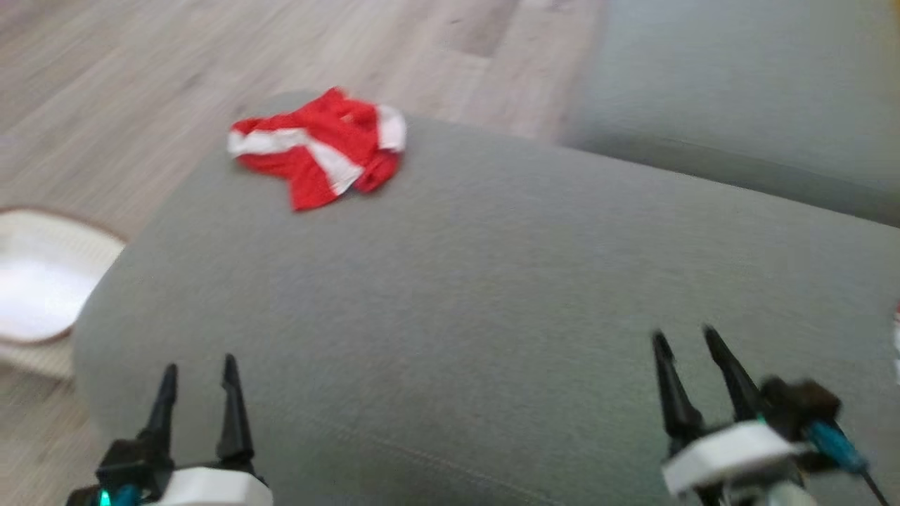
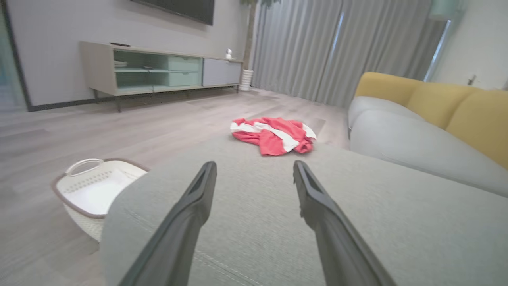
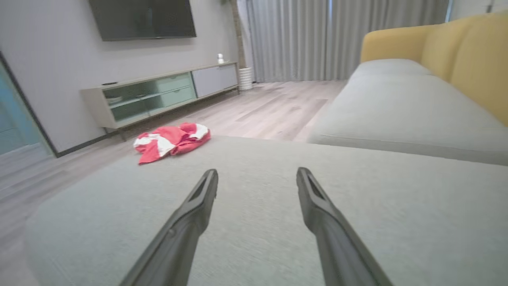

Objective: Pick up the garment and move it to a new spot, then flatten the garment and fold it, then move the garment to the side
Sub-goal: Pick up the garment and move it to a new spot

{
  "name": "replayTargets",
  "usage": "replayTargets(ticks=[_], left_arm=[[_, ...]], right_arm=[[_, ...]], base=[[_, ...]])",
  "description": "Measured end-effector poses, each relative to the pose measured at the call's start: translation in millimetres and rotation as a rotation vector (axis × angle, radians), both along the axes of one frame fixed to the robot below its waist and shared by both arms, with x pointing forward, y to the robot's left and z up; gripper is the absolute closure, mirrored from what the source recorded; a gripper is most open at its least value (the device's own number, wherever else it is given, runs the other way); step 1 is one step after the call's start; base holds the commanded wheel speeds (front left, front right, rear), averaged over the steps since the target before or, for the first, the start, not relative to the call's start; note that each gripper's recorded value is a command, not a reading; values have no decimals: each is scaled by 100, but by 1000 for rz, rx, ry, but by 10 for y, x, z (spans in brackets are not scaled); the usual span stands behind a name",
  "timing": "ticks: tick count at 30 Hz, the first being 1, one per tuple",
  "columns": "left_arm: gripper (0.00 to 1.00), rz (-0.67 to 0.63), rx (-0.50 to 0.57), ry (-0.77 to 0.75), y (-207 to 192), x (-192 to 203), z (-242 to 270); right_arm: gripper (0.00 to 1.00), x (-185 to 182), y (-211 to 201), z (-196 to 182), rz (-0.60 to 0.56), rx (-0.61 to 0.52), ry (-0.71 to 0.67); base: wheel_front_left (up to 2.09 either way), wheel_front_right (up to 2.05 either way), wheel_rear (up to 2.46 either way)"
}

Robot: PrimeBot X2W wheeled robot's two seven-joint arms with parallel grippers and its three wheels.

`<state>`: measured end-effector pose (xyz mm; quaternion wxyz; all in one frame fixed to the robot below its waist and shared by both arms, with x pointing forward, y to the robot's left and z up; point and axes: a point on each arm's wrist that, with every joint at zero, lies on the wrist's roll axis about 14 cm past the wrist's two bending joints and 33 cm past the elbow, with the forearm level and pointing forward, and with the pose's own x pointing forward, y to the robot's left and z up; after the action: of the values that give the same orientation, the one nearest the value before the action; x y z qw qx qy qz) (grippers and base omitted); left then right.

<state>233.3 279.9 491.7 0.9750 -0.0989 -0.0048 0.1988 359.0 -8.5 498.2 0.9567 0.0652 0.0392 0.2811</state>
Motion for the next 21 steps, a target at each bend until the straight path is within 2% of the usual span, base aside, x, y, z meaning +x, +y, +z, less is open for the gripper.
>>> replayTargets(ticks=[4, 8, 14, 21], left_arm=[[0, 97, -6, 19, 188, -158, -18], [0, 166, -17, 45, 290, -314, -82], [0, 226, -18, 53, 385, -443, -87], [0, 243, 5, 57, 460, -502, -62]], right_arm=[[0, 130, 460, 147, 118, 26, -35], [0, 144, 720, 81, 192, 24, -16], [0, 110, 866, -13, 240, 15, 9], [0, 151, 887, -25, 242, 14, 10]], base=[[0, 0, 0], [0, 0, 0], [0, 0, 0], [0, 0, 0]])
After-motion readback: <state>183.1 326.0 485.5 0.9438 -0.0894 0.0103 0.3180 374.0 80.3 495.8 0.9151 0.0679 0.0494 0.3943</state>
